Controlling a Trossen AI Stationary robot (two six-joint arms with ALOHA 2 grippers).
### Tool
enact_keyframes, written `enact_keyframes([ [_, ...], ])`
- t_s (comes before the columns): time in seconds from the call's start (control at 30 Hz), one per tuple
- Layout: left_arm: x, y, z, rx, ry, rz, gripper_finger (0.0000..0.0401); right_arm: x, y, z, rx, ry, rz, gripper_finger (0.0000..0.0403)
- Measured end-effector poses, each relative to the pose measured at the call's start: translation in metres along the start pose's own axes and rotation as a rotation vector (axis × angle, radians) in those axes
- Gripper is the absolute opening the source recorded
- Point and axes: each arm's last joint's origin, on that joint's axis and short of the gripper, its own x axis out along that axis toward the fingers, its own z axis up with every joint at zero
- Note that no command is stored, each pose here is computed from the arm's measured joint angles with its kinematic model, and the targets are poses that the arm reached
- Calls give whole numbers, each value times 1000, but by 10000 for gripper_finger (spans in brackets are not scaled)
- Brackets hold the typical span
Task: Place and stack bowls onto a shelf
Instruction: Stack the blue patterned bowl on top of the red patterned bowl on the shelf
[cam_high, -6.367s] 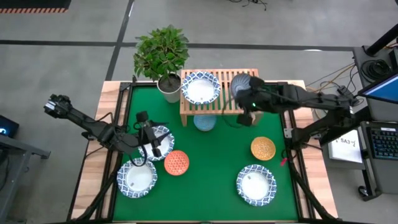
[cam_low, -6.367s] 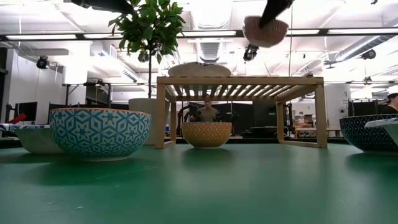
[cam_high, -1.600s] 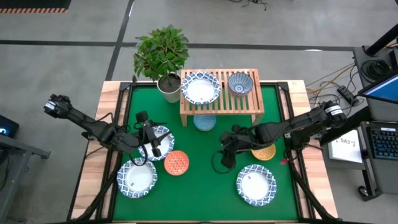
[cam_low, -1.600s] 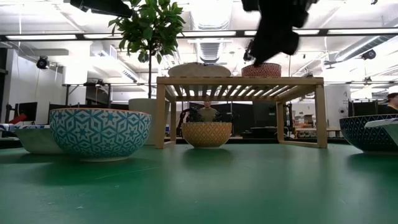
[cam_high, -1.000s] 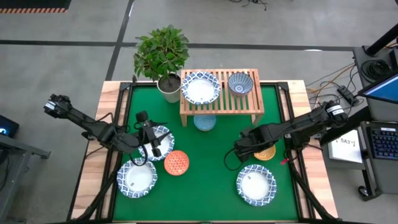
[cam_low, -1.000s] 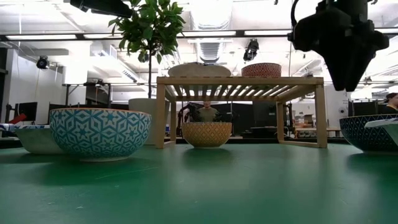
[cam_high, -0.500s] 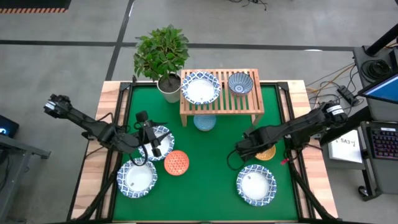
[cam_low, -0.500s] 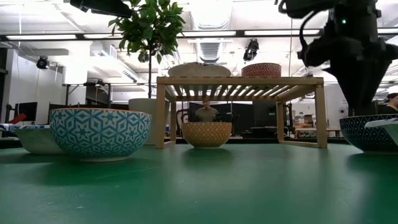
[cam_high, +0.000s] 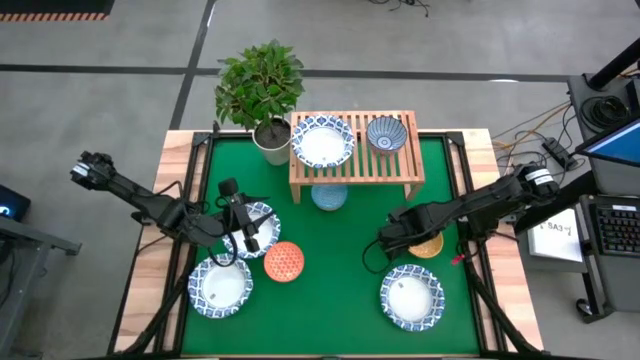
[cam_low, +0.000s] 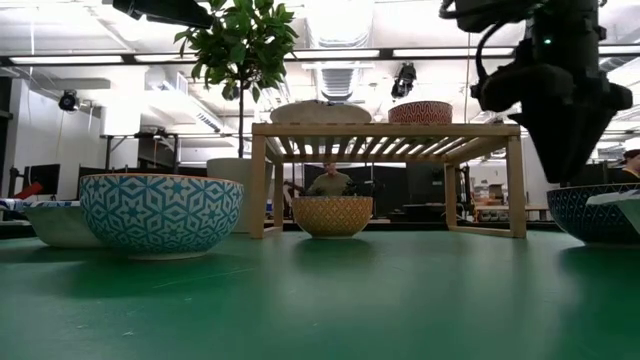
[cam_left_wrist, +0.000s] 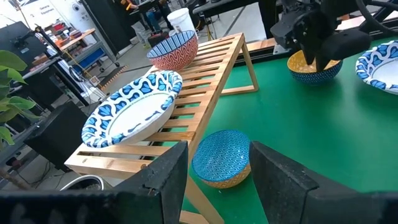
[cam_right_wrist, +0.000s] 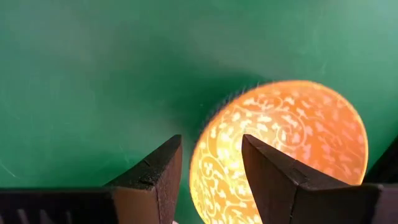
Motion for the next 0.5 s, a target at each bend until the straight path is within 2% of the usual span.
enact_keyframes([
  [0.27,0,0,0,0,0,0,155,3,0,1,33,-16,10,157],
  [0.5,0,0,0,0,0,0,155,18,-2,0,55,-22,27,157],
])
